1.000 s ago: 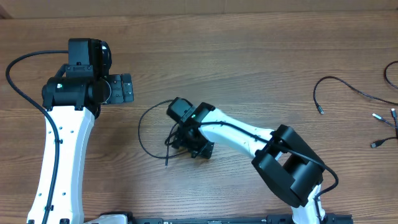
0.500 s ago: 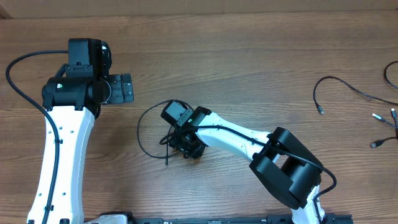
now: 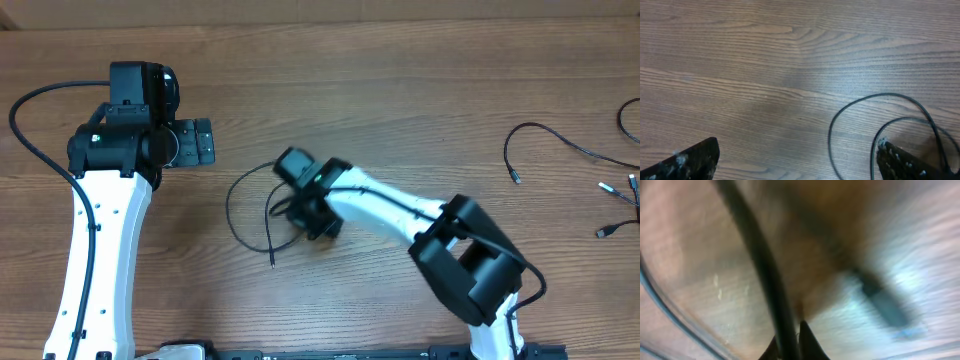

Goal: Untangle cables
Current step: 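Lift the black cable with the right gripper and carry it right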

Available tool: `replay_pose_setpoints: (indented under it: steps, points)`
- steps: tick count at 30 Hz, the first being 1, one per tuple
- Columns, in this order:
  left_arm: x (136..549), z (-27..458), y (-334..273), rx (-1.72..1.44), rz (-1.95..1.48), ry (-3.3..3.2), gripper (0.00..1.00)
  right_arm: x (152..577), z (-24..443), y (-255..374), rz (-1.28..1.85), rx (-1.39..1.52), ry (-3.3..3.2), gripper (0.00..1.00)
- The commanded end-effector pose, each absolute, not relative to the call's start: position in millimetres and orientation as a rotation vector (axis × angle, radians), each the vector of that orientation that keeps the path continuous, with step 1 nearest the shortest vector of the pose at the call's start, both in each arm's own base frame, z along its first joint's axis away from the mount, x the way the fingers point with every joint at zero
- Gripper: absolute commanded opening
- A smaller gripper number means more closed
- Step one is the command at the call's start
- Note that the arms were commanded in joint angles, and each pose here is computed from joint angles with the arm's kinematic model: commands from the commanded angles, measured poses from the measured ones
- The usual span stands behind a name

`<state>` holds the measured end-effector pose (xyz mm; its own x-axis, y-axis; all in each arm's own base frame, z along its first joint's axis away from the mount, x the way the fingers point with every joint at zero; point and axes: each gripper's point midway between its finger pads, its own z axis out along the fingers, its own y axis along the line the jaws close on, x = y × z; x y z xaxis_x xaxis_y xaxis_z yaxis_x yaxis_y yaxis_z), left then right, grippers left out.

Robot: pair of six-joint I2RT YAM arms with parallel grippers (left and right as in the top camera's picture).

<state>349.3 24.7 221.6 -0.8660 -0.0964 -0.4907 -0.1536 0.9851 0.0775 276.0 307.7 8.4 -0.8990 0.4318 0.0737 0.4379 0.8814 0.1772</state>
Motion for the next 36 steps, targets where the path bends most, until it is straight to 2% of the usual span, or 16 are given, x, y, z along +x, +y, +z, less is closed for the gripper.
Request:
replay_pose_setpoints:
  steps: [1,8,13,18,20,27,30,36]
  points:
    - [351.2,222.3,25.1,-0.166,0.149,2.624,1.0,336.0,45.9,278.7,-0.322,-0.719,-3.155,0.04]
    - [351.2,222.3,25.1,-0.166,0.149,2.624,1.0,448.0,154.4,177.1,-0.446,-1.01,-3.35,0.04]
    - [351.2,222.3,25.1,-0.166,0.149,2.624,1.0,505.6,240.7,89.6,-0.585,-1.255,-3.488,0.04]
    - [351.2,222.3,25.1,-0.166,0.149,2.624,1.0,548.4,324.8,8.0,-0.642,-1.336,-3.782,0.04]
    - [351.2,222.3,25.1,-0.166,0.148,2.624,1.0,556.1,343.1,-18.7,-0.609,-1.376,-3.861,0.04]
    - [351.2,222.3,25.1,-0.166,0.149,2.624,1.0,559.7,377.0,-117.3,-0.475,-1.817,-3.885,0.04]
    - [351.2,222.3,25.1,-0.166,0.149,2.624,1.0,552.7,401.3,-169.8,-0.309,-2.042,-3.916,0.04]
    - [351.2,222.3,25.1,-0.166,0.149,2.624,1.0,539.2,461.3,-224.3,0.039,-2.122,-4.157,0.04]
